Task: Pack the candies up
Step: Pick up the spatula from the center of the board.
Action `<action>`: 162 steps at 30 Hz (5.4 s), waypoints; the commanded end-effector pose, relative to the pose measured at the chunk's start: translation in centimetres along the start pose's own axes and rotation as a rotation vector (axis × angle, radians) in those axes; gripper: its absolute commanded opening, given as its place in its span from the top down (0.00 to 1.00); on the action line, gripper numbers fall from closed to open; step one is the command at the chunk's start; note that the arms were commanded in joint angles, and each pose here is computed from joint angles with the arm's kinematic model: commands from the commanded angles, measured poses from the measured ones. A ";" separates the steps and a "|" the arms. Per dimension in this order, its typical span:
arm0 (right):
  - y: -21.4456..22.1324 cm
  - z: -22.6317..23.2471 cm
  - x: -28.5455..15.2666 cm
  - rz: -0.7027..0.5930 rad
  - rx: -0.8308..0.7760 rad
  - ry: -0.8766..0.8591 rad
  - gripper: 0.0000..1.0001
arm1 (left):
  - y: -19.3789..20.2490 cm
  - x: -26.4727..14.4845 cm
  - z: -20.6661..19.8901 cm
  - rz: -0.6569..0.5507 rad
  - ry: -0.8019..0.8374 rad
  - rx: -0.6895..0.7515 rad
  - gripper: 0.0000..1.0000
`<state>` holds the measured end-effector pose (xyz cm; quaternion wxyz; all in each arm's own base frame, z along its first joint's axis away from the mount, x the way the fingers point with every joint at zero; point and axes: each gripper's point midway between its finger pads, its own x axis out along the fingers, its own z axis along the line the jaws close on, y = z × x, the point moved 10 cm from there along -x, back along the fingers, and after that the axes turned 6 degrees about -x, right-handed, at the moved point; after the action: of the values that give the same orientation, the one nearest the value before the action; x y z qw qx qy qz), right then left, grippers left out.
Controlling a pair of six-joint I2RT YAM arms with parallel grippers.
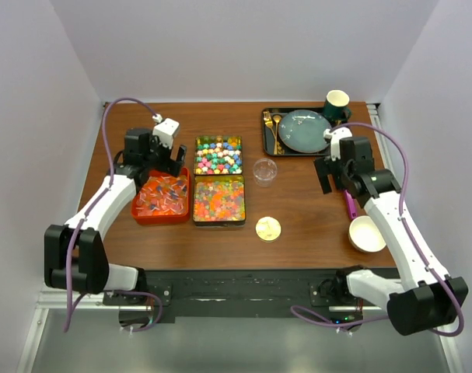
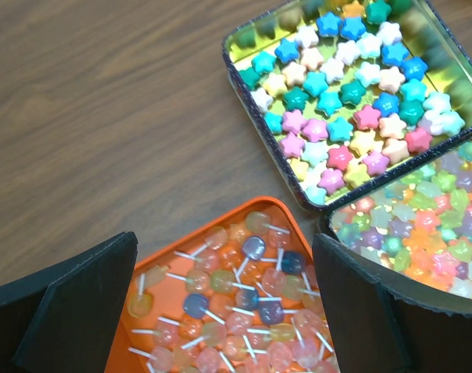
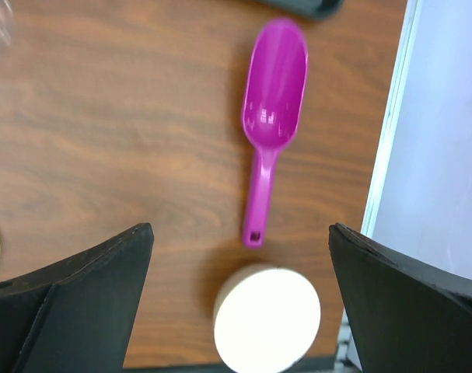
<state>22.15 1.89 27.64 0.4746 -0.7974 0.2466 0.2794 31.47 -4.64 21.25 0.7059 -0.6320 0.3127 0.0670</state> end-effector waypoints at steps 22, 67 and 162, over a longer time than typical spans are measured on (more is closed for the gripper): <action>4.8 -2.9 6.4 0.387 -0.149 -0.165 0.17 | -2.3 -1.3 -3.7 -0.084 0.371 0.045 0.02; -4.0 4.1 3.1 -0.107 -0.444 -0.573 1.00 | -5.9 -1.0 -8.2 -0.225 0.898 -0.284 0.02; -5.6 11.5 -3.2 -0.562 -0.686 -0.811 0.49 | -2.1 4.5 -14.4 0.249 1.346 -0.516 1.00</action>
<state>20.67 14.52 28.19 0.2993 -0.7612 -0.2595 0.5135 30.79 -19.85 19.72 0.1774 -0.6562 0.7148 -0.1643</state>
